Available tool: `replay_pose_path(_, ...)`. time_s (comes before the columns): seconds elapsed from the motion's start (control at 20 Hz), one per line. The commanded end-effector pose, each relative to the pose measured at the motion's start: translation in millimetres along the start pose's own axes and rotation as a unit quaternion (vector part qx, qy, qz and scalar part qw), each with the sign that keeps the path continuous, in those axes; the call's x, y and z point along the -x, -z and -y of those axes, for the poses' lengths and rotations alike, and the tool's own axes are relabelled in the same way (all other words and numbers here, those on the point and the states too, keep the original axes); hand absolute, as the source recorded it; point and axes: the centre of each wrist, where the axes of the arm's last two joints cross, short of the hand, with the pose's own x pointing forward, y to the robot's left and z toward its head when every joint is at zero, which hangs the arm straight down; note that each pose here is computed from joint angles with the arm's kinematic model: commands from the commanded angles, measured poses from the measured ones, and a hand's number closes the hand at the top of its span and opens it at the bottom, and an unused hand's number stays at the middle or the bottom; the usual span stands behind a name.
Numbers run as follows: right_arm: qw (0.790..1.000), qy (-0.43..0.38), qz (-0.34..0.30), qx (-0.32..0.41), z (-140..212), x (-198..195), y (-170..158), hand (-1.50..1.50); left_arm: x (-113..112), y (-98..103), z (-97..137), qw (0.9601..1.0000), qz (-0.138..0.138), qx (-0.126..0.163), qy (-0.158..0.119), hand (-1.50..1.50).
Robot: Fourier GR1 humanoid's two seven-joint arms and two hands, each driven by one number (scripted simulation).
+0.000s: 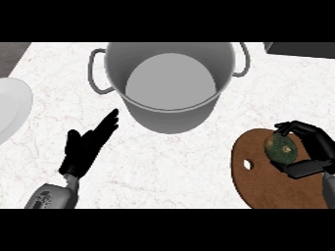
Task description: Pick the squash from the cutting board and place it in the pot
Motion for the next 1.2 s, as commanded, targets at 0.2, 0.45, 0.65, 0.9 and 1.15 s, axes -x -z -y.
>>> replay_pose_path(0.2, 0.978, -0.020, 0.085, -0.189, 17.8, -63.9, 82.6, 1.50, -17.4, 12.1, 12.5, 0.9993, 0.019, 0.028, 0.017, 0.00)
replay_pose_path(0.45, 0.971, -0.026, 0.122, -0.204, 38.9, -79.0, 100.9, 1.50, -7.6, 10.1, 12.6, 0.9997, 0.012, 0.020, 0.011, 0.00)
replay_pose_path(0.65, 0.962, -0.080, 0.157, -0.211, 21.5, -87.0, 121.4, 1.50, -1.1, 12.9, 10.2, 0.9999, 0.004, 0.014, 0.008, 0.00)
replay_pose_path(0.9, 0.949, -0.129, 0.204, -0.201, 35.8, -109.5, 134.4, 1.50, -5.6, 6.5, -7.1, 1.0000, 0.003, -0.001, 0.005, 0.00)
replay_pose_path(1.15, 0.932, -0.182, 0.247, -0.191, 23.2, -149.6, 164.9, 1.50, -0.8, 1.4, -17.2, 0.9999, -0.014, -0.007, -0.007, 0.00)
